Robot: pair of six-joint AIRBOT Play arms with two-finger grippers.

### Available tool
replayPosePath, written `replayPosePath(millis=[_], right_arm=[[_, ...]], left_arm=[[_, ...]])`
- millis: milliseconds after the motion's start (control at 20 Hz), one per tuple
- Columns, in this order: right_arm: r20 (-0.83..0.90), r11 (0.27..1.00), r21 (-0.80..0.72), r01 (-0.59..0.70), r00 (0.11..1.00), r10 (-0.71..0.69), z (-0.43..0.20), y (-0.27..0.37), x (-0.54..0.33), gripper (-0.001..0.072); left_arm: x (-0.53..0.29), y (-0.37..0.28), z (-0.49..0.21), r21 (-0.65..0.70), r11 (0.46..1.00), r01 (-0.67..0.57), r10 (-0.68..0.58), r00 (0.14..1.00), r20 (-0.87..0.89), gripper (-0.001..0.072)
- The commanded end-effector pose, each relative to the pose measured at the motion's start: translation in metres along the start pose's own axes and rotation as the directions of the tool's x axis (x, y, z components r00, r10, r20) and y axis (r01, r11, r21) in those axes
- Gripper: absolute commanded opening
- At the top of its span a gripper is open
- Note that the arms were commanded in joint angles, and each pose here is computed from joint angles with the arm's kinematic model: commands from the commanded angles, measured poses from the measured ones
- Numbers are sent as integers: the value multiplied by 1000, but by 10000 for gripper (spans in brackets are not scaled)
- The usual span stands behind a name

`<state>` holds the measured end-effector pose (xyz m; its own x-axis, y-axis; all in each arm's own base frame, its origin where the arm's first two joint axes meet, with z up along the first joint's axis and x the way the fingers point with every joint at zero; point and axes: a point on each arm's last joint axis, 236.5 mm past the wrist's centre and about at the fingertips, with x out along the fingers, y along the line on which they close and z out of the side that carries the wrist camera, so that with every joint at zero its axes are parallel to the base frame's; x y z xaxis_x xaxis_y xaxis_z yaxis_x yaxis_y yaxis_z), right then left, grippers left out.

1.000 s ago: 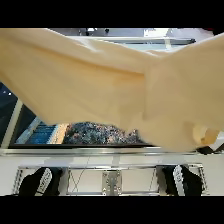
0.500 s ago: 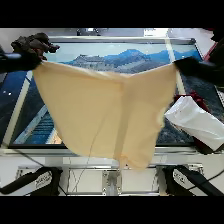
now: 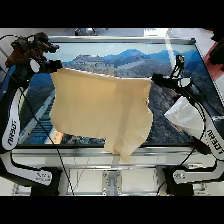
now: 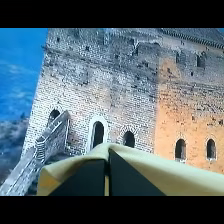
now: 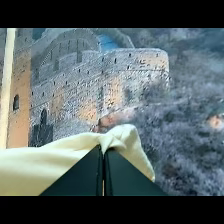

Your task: Fold the shirts.

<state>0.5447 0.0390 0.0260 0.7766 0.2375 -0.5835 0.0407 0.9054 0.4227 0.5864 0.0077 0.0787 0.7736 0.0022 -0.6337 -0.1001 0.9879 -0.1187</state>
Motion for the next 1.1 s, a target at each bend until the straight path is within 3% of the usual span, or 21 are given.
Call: replayPosePath(millis=[0,100,150,200,250,300,450,550,650,900,1050], right_arm=[[70,999,13,36,997,-37,25,-18,3,19],[77,999,19,28,997,-30,27,-14,3,24],[75,999,32,18,997,-20,26,-10,4,71],[71,999,40,10,997,-13,25,-8,3,216],[65,999,53,0,998,-4,25,-6,2,367],[54,998,59,-9,999,5,25,-5,-2,386],[-14,998,56,-42,999,43,24,-3,-34,384],[-271,996,48,-70,959,81,-32,-1,-68,383],[-496,1000,22,-2,868,12,-104,-19,-104,382],[-561,970,204,131,828,6,-215,-26,-164,385],[-606,908,383,172,788,107,-271,-9,-184,384]], left_arm=[[8,13,10,3,999,-35,35,999,33,8],[9,15,10,-9,999,-38,38,999,32,10],[8,14,13,-11,999,-35,35,998,43,27],[6,12,18,-13,999,-31,32,998,54,226],[1,11,27,-14,999,-30,31,997,65,550],[-6,11,37,-11,999,-32,33,997,71,698],[-54,15,85,19,998,-55,52,986,156,699],[-101,21,114,56,995,-87,71,968,240,698],[-138,34,122,68,990,-124,103,961,255,699],[-194,90,102,17,975,-223,217,963,160,698],[-194,114,53,17,968,-250,250,967,-37,697]])
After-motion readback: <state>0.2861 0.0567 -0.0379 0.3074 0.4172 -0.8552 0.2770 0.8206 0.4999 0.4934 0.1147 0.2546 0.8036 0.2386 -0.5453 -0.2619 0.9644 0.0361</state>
